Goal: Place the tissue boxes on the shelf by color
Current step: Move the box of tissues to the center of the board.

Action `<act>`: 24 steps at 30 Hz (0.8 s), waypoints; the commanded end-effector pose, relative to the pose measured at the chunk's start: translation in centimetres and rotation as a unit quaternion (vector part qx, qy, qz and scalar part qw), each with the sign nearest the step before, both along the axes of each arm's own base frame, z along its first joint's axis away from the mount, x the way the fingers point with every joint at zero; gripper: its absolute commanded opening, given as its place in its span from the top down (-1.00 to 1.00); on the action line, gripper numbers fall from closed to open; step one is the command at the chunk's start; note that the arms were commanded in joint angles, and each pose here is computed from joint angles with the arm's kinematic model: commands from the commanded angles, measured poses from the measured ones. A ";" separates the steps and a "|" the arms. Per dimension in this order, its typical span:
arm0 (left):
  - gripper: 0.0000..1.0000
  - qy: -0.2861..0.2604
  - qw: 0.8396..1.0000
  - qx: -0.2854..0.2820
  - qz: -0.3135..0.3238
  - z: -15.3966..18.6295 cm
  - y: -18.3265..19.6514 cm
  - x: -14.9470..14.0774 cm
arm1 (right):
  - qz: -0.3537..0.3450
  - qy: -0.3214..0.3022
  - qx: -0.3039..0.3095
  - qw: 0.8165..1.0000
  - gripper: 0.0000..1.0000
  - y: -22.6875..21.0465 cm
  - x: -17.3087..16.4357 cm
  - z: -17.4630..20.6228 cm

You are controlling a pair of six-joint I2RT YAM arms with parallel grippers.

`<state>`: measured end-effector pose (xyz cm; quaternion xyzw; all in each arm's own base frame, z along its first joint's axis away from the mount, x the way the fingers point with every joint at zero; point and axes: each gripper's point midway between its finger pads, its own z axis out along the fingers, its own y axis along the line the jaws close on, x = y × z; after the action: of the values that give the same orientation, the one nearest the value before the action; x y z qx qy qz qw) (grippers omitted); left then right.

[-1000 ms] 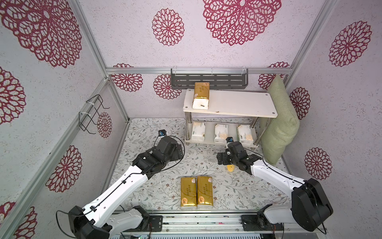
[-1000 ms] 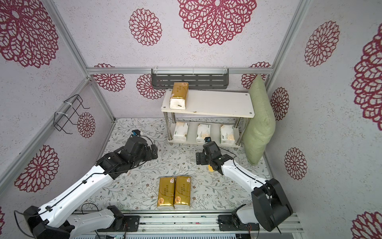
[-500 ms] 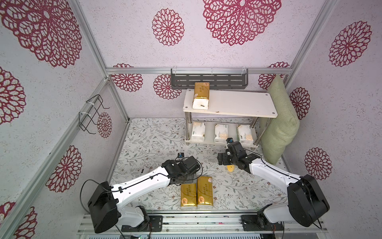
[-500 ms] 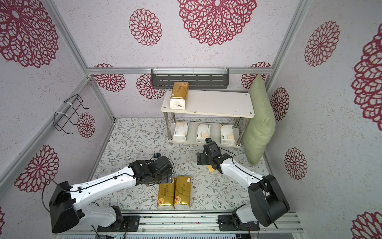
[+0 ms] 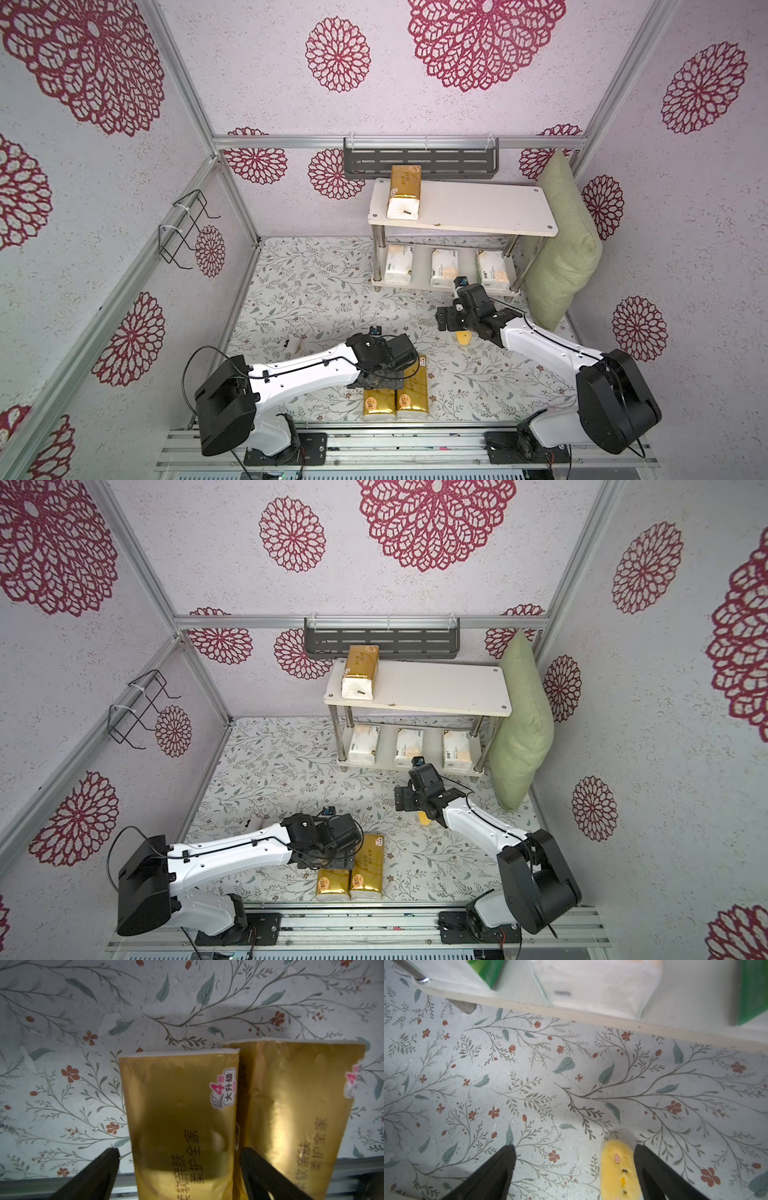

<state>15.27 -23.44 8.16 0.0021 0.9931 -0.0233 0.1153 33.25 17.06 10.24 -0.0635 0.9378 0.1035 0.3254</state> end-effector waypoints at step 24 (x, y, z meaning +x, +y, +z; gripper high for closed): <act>-0.77 -0.062 0.997 0.037 0.041 0.7 5.2 5.1 | 0.015 -0.006 0.013 1.000 -0.90 0.2 -0.5 0.8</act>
<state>17.81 -19.86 6.29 -0.0300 0.9911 0.0124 0.1290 32.92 17.27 9.90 -0.0703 0.9382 0.1104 0.3205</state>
